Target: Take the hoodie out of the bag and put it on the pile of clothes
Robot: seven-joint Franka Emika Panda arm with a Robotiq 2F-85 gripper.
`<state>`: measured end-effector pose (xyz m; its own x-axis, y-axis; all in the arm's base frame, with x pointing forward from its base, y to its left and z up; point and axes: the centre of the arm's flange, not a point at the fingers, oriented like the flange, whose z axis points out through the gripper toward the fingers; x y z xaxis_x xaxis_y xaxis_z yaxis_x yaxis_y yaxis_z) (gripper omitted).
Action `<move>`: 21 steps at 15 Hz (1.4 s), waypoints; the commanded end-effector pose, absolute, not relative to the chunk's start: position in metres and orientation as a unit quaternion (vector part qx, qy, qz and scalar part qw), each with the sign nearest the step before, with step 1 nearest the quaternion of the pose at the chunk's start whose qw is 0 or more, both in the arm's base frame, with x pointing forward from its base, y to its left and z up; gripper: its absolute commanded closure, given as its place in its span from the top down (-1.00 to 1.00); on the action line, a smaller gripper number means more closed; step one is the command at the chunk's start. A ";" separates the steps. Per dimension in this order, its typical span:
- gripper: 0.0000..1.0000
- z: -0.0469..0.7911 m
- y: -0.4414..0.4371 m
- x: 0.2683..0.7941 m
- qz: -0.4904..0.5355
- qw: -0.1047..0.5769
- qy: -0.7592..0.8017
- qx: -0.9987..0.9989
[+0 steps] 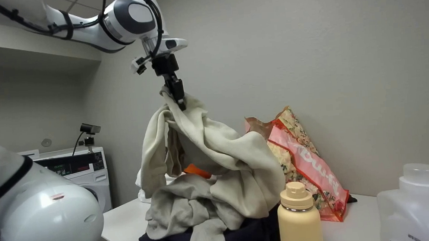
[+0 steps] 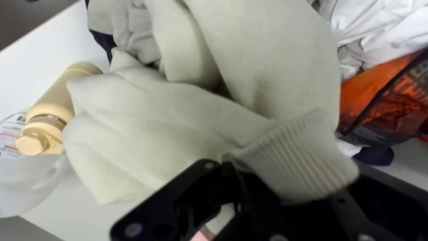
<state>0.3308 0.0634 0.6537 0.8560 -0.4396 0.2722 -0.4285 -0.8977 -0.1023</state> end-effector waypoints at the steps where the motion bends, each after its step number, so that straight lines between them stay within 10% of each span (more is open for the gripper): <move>1: -0.83 0.600 0.076 0.329 -0.110 0.030 0.220 -0.969; 9: -0.80 0.496 0.084 0.368 -0.162 -0.004 0.241 -0.957; 10: -0.06 0.488 0.083 0.370 -0.159 -0.009 0.242 -0.957; 18: 0.97 0.494 0.058 0.399 -0.214 -0.086 0.265 -0.936; 21: 1.00 0.527 0.050 0.421 -0.251 -0.085 0.265 -0.927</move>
